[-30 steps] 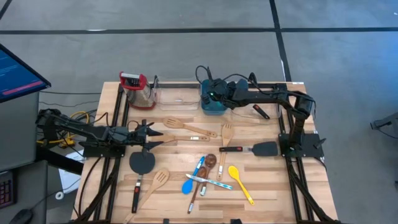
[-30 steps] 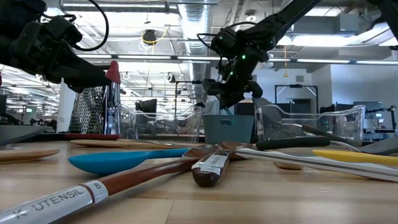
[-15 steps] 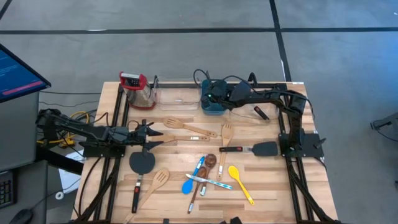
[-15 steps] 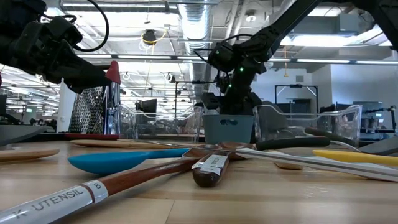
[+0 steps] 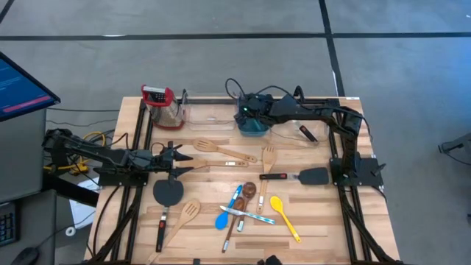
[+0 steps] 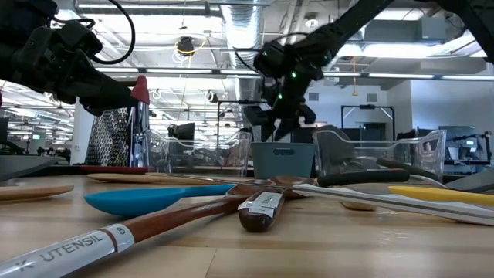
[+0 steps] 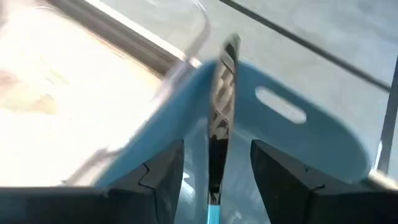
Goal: Pick & Place Kitchen Items
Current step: Adjust the right transparent bin
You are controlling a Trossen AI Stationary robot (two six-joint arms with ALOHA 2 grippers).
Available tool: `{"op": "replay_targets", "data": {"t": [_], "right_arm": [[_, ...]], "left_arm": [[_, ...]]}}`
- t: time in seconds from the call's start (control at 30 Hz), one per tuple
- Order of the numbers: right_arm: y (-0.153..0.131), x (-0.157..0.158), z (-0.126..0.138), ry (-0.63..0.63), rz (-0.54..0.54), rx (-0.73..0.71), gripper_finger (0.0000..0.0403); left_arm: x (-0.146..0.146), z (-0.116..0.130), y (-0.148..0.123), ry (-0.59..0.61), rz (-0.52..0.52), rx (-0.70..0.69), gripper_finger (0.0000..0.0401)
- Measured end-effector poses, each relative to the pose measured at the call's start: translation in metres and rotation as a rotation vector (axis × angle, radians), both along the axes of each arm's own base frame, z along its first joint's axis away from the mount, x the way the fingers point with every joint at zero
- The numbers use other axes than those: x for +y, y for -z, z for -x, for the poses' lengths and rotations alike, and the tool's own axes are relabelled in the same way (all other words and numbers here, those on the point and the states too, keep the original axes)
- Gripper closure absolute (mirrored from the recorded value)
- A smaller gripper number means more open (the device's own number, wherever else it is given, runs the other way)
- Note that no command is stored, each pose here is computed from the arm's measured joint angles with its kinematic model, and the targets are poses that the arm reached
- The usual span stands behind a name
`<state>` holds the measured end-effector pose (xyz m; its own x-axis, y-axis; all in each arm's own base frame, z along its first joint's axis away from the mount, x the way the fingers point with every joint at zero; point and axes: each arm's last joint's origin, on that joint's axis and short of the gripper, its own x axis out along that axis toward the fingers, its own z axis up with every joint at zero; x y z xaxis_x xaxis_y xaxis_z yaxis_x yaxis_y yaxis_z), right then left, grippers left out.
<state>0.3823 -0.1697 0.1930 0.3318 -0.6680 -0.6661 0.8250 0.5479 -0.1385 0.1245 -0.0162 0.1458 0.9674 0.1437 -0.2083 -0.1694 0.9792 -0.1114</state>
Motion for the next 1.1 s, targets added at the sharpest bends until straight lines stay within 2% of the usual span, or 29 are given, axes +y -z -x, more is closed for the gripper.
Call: {"op": "replay_targets", "data": {"t": [0.2, 0.3, 0.43, 0.67, 0.87, 1.1], "right_arm": [[-0.042, 0.013, -0.017, -0.100, 0.033, 0.056, 0.0268], [-0.058, 0.024, -0.019, -0.133, 0.015, 0.119, 0.0316], [-0.064, 0.041, -0.015, -0.172, -0.015, 0.243, 0.0391], [-0.069, 0.072, 0.004, -0.207, -0.086, 0.425, 0.0400], [-0.080, 0.093, 0.020, -0.194, -0.104, 0.427, 0.0402], [-0.072, 0.114, 0.064, -0.134, -0.162, 0.367, 0.0402]], "left_arm": [[0.000, 0.000, 0.000, 0.000, 0.000, 0.000, 0.0224], [0.000, 0.000, 0.000, 0.000, 0.000, 0.000, 0.0224], [0.000, 0.000, 0.000, 0.001, 0.001, 0.000, 0.0224], [0.000, 0.000, 0.000, 0.004, 0.001, 0.001, 0.0224], [0.000, 0.000, 0.001, 0.004, 0.001, 0.005, 0.0224], [0.000, -0.001, 0.003, 0.006, -0.004, 0.032, 0.0224]]}}
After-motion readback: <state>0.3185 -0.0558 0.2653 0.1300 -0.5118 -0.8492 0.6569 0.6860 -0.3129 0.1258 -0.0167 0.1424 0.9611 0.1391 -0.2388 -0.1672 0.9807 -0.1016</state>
